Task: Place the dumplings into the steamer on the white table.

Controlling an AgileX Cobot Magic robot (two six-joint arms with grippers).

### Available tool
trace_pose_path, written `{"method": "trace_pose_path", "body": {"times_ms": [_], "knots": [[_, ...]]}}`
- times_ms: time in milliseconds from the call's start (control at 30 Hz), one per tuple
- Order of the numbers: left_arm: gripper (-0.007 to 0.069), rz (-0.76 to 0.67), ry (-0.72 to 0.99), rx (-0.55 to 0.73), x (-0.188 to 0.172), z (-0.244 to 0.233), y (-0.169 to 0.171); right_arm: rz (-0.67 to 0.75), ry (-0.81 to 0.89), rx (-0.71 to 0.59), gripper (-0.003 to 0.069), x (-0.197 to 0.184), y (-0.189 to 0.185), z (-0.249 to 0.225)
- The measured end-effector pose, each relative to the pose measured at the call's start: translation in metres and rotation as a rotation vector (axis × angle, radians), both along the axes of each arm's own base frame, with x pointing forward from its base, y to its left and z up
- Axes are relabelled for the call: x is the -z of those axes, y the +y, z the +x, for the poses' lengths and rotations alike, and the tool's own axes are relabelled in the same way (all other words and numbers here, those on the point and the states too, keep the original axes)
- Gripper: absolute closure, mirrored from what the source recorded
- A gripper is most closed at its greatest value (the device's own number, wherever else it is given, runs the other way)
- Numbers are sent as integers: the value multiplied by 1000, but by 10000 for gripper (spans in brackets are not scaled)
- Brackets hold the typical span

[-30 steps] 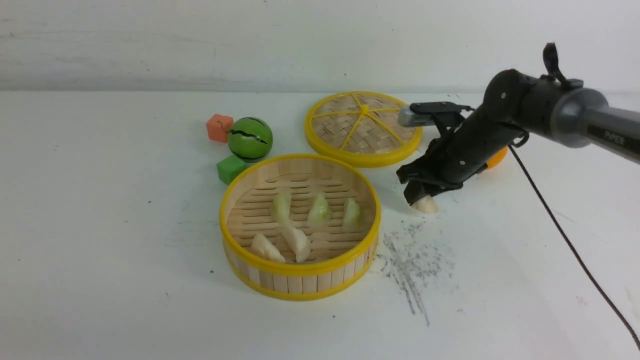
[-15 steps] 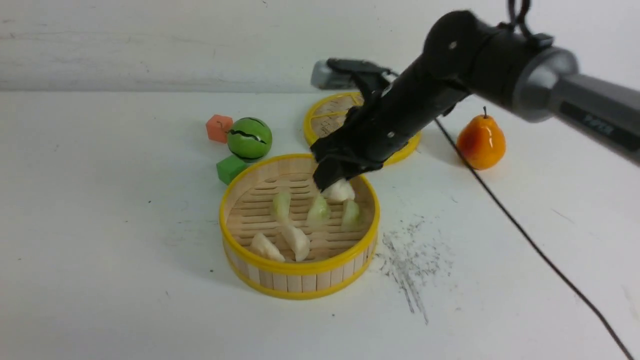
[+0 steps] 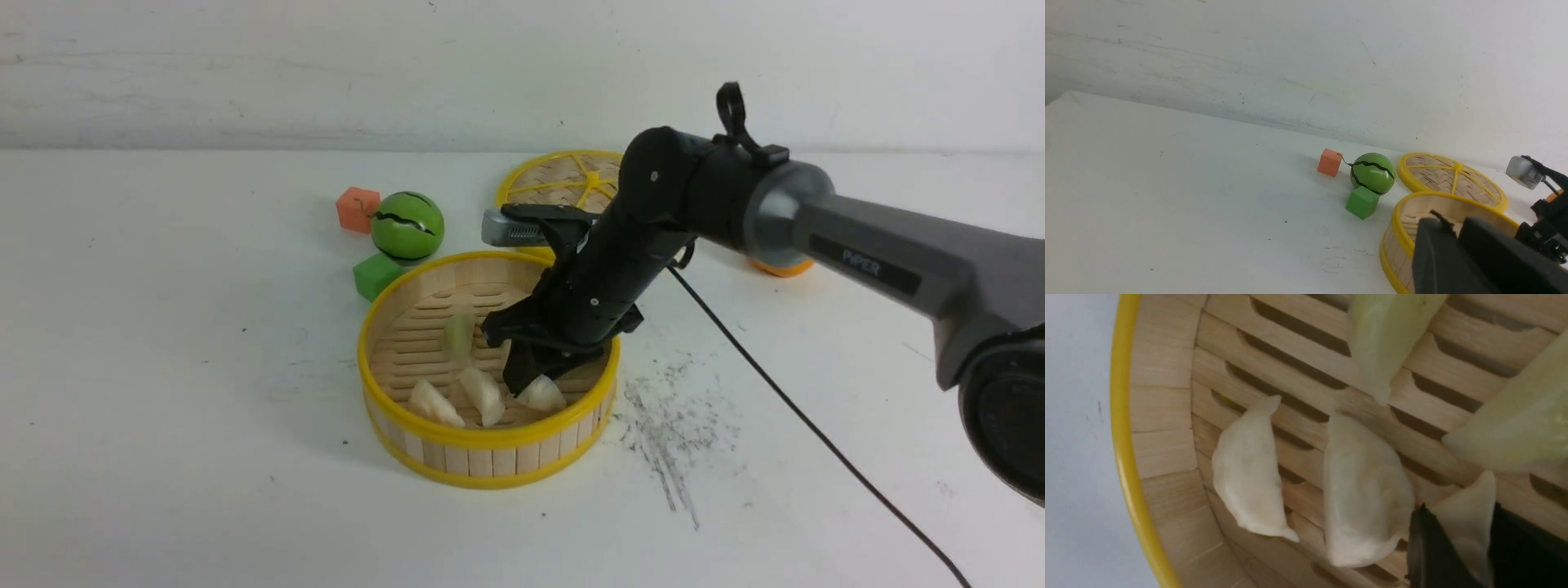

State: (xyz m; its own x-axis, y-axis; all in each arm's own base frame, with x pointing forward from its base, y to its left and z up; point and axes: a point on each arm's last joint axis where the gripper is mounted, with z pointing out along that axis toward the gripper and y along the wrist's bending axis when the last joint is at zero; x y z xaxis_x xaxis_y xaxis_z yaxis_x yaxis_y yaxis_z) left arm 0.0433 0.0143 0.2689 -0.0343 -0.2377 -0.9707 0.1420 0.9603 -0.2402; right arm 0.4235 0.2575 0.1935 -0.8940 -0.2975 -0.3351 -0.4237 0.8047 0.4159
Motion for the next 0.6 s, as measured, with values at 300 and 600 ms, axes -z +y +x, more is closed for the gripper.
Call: {"method": "trace_pose_path", "body": {"times_ms": [300, 600], "knots": [[543, -1, -11, 11, -1, 0, -1, 9, -49, 19, 266, -20, -2, -1], [533, -1, -14, 14, -1, 0, -1, 1, -488, -142, 460, -199, -46, -70]]}}
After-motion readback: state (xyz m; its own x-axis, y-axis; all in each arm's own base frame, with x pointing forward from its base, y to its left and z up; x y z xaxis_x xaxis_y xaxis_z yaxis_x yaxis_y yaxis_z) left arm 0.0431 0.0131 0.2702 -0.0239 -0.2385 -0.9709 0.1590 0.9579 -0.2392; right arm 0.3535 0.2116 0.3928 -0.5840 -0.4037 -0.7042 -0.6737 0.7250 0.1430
